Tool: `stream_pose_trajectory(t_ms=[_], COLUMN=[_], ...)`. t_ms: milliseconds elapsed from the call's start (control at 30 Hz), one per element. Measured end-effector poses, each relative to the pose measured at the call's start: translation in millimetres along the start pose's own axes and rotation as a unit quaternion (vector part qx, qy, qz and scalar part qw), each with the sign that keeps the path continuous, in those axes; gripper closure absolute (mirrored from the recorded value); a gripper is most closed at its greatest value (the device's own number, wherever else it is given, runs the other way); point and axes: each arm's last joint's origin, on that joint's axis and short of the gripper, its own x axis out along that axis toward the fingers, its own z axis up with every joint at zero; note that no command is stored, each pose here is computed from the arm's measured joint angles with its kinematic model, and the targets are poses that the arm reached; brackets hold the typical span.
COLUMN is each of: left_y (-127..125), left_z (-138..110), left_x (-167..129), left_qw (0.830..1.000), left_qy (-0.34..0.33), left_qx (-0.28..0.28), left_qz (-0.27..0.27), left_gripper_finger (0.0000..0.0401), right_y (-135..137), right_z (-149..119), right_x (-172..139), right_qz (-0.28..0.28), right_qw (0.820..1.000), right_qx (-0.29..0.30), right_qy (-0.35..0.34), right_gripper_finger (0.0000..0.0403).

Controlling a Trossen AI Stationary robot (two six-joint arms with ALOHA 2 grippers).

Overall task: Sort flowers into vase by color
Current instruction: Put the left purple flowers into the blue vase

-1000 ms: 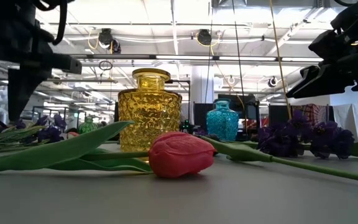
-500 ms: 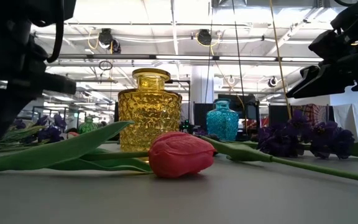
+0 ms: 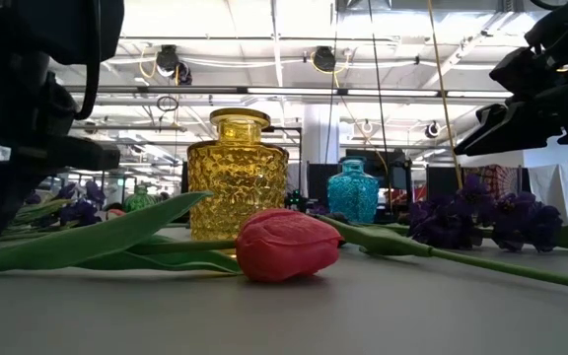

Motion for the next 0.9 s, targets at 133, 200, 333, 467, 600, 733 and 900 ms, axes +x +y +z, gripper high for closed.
stream_pose_trajectory(t_ms=[133,200,333,467,600,733,900], left_y=[-0.8,-0.9,-0.9,-1.2,-1.2,-1.1,-1.0], left_z=[0.8,0.8,0.8,0.6,0.6,0.7,0.8], left_x=[0.0,0.1,0.2,0.2,0.2,0.4,0.4], left_qw=[1.0,1.0,1.0,1.0,1.0,1.0,1.0], left_qy=[-0.013,-0.014,-0.014,-0.014,-0.014,-0.014,-0.014], left_qx=[0.0,0.0,0.0,0.0,0.0,0.0,0.001], left_qz=[-0.012,-0.013,-0.013,-0.015,-0.015,-0.014,-0.013], left_gripper_finger=[0.023,0.023,0.024,0.0274,0.0318,0.0361,0.0393], right_y=[0.0,0.0,0.0,0.0,0.0,0.0,0.0], right_z=[0.0,0.0,0.0,0.0,0.0,0.0,0.0], right_x=[0.0,0.0,0.0,0.0,0.0,0.0,0.0], right_qz=[0.0,0.0,0.0,0.0,0.0,0.0,0.0], right_qw=[1.0,1.0,1.0,1.0,1.0,1.0,1.0], right_qx=[0.0,0.0,0.0,0.0,0.0,0.0,0.0], right_qy=[0.0,0.0,0.0,0.0,0.0,0.0,0.0], right_gripper_finger=[0.0215,0.0215,0.0215,0.0215,0.0215,0.0215,0.0215])
